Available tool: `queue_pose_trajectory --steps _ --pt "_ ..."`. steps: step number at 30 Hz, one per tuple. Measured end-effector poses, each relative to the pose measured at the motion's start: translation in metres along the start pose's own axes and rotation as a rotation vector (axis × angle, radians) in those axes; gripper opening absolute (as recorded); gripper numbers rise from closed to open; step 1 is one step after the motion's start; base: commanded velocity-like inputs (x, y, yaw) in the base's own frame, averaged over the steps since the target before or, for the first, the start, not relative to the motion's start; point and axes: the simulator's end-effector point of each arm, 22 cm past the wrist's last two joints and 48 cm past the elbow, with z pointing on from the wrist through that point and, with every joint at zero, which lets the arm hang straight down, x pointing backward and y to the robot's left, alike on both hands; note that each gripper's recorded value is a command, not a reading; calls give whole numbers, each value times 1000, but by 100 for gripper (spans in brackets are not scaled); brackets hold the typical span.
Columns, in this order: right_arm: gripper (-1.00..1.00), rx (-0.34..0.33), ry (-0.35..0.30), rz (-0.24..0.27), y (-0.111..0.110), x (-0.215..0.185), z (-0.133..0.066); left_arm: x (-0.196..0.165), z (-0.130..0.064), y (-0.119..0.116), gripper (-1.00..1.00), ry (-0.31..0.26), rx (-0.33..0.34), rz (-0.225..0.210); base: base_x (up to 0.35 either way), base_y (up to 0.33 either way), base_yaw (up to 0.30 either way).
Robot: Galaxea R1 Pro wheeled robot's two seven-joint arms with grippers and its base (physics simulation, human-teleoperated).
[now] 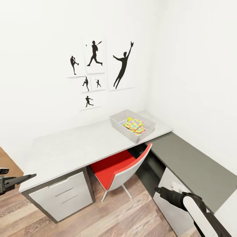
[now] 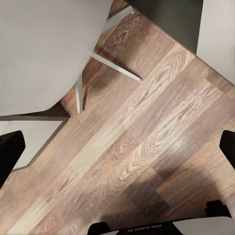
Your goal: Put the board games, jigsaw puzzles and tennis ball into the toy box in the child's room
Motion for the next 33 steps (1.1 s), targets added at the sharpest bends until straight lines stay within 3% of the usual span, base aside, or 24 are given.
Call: queue_pose_trajectory --steps 24,33 --pt "100 -13 -26 -3 6 -9 -9 -6 -4 -11 100 -16 10 21 -78 106 -1" --pt "100 -12 -26 -2 5 -9 -10 -6 -3 -11 100 -17 12 20 -18 28 -215"
